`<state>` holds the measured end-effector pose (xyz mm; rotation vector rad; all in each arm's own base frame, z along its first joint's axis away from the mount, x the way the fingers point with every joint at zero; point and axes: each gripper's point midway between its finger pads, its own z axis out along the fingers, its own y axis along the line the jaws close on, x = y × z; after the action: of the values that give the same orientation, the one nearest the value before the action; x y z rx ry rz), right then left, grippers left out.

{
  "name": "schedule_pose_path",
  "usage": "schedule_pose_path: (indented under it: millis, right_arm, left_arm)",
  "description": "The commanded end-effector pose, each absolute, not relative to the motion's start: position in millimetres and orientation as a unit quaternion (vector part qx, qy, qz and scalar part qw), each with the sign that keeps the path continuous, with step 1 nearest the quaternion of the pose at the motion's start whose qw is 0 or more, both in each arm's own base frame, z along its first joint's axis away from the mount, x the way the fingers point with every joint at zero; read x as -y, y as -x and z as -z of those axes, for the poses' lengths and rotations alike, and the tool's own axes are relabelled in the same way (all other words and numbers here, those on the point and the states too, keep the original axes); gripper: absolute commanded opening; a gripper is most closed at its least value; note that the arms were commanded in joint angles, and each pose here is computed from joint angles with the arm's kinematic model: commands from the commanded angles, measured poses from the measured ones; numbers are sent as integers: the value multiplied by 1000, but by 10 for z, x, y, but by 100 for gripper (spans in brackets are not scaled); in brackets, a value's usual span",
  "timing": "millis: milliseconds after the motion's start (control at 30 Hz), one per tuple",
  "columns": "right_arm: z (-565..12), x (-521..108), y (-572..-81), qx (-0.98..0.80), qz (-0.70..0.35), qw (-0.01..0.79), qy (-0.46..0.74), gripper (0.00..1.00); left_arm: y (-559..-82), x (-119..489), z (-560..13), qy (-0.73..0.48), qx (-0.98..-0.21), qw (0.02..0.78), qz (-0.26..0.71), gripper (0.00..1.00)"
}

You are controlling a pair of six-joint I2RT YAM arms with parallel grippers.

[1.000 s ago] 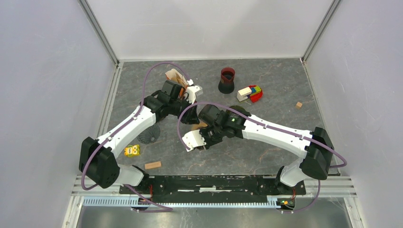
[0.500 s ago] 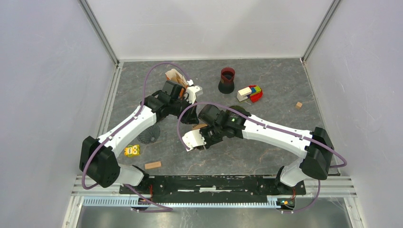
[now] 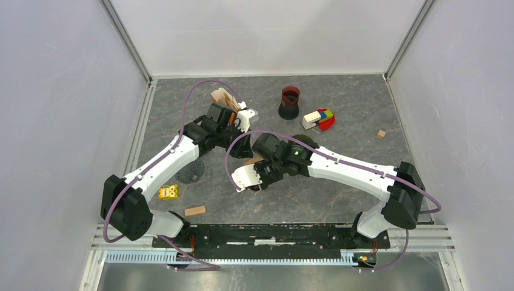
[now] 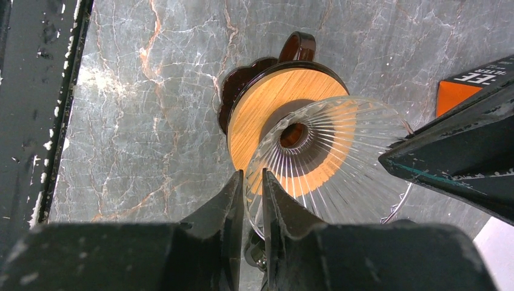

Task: Place the coffee filter in the dripper
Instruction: Adjust the coffee dripper in the dripper holder.

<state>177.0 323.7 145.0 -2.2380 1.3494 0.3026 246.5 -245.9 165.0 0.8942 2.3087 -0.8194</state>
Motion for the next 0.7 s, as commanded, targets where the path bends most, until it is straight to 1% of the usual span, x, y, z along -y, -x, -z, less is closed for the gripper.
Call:
schedule_pose_path:
  millis: [0, 333, 667]
  right_arm:
    - [-1521, -3348, -1793, -495, -116, 265, 819, 21]
    - [-1440, -3335, -1764, -496, -121, 251, 823, 16]
    - [-1404, -3305, -1746, -495, -121, 239, 827, 10]
  left_arm:
    - [-2563, 2417, -1802, -348, -842, 303, 280, 2]
    - [-2551, 2418, -1753, -349, -841, 302, 282, 2]
    - [-2466, 2410, -1582, -344, -845, 287, 292, 2]
